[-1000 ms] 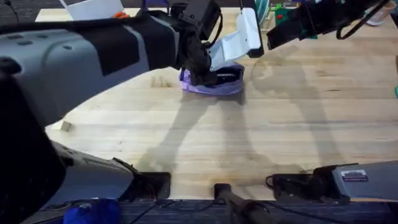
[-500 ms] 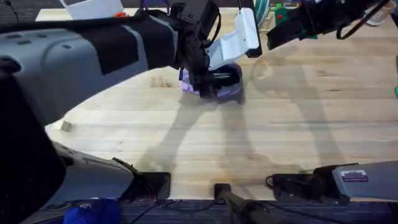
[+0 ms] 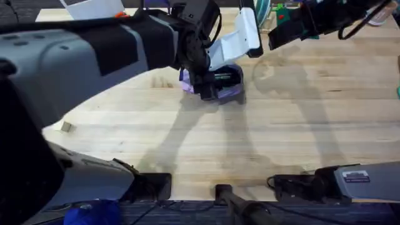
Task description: Unzip the bag, pick up the pens from the table one at a time and place them inside, then zip the bag closed.
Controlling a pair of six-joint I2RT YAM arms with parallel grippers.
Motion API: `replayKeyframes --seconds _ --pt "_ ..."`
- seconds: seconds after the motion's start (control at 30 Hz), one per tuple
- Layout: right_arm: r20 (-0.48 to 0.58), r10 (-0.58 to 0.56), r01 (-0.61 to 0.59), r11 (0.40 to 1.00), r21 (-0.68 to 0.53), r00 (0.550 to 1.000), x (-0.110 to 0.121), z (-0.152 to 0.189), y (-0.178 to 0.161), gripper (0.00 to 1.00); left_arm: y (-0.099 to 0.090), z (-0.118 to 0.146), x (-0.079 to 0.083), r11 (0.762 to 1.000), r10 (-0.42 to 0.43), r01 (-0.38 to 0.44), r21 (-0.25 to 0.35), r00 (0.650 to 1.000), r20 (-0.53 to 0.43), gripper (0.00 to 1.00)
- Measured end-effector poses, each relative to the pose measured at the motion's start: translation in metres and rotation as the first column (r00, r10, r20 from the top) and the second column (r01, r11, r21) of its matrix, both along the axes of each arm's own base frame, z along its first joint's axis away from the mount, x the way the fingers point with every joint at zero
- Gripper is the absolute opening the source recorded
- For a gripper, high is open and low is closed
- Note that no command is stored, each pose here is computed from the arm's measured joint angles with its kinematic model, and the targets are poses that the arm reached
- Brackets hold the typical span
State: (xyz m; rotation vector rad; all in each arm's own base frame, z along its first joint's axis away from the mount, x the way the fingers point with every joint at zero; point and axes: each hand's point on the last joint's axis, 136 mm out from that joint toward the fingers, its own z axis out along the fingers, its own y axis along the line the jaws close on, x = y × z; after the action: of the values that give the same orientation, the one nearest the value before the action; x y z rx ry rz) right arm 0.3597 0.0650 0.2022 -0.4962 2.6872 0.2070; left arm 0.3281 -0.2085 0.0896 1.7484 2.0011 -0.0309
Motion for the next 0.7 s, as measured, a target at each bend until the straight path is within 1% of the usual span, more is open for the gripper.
replayKeyframes --seconds 0.17,0.4,0.6,0.7 --pt "0.0 0.0 0.0 1.0 0.0 1.0 0.0 0.0 0.0 0.996 0.005 0.02 0.003 1.0 0.016 -0.015 -0.021 0.999 0.05 0.992" --pt "0.0 0.0 0.0 1.0 0.0 1.0 0.0 0.0 0.0 0.995 0.028 0.05 0.012 0.996 0.081 -0.077 -0.037 0.989 0.124 0.992" --pt "-0.015 -0.013 0.013 1.0 0.005 1.0 -0.003 -0.001 0.0 0.996 0.038 0.065 0.009 0.994 0.103 -0.097 -0.047 0.984 0.148 0.992" --pt "-0.035 -0.011 0.011 1.0 0.005 0.999 -0.008 -0.003 0.004 0.996 0.049 0.069 0.006 0.992 0.121 -0.117 -0.039 0.983 0.141 0.992"
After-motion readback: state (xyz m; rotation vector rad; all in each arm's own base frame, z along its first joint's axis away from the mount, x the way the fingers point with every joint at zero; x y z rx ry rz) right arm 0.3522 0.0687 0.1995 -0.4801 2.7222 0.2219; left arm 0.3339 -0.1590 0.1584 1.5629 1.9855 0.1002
